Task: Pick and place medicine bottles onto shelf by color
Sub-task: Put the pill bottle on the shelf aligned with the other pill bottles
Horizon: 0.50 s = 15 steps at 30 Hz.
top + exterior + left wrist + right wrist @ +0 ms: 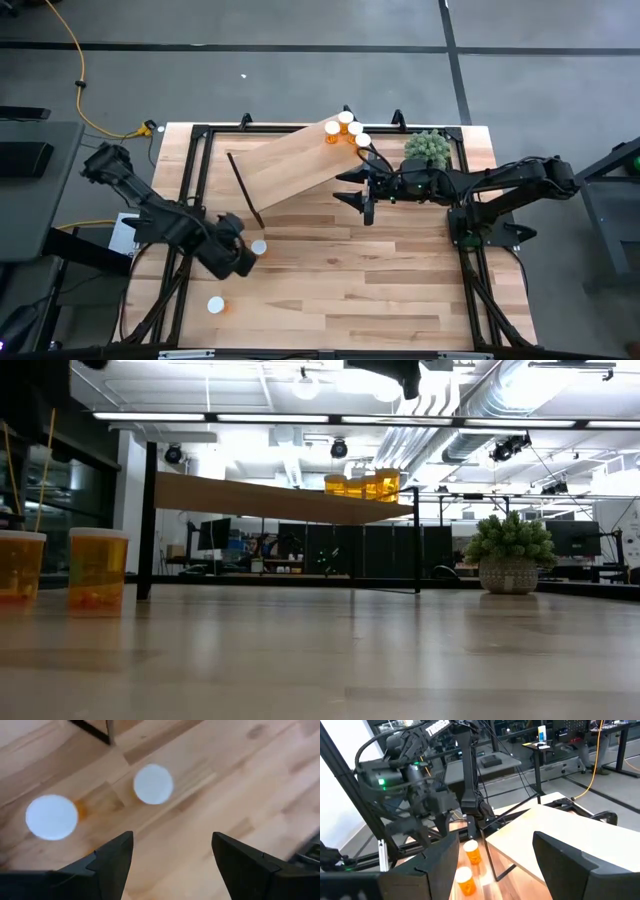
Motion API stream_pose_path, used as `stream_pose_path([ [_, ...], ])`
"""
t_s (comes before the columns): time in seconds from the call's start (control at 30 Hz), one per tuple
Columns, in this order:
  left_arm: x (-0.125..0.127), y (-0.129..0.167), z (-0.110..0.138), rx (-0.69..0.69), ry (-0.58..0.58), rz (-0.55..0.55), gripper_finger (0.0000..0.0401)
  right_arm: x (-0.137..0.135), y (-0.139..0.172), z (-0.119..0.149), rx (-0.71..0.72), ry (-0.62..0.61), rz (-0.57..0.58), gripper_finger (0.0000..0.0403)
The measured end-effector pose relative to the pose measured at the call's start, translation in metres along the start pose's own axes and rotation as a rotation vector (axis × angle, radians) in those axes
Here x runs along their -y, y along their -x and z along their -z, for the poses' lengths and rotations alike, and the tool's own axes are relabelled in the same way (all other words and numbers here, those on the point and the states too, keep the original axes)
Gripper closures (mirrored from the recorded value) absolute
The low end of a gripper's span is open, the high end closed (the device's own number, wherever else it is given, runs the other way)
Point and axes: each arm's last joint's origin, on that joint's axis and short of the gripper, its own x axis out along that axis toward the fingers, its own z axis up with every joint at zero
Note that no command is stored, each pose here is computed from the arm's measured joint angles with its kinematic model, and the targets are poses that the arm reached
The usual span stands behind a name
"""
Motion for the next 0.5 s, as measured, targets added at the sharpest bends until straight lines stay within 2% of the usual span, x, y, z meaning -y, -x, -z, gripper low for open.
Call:
stream_pose_path([
  [0.1, 0.002, -0.015, -0.007, -0.022, 0.034, -0.070, 0.0141, 0.000, 0.000, 0.000, -0.001, 0.007, 0.000, 0.0158],
  [0.3, 0.007, -0.035, -0.028, -0.008, 0.059, -0.139, 0.0141, 0.000, 0.000, 0.000, -0.003, 0.007, 0.001, 0.0158],
  [0.5, 0.014, -0.053, -0.037, -0.027, 0.029, -0.158, 0.0142, 0.000, 0.000, 0.001, -0.011, 0.008, 0.006, 0.0158],
])
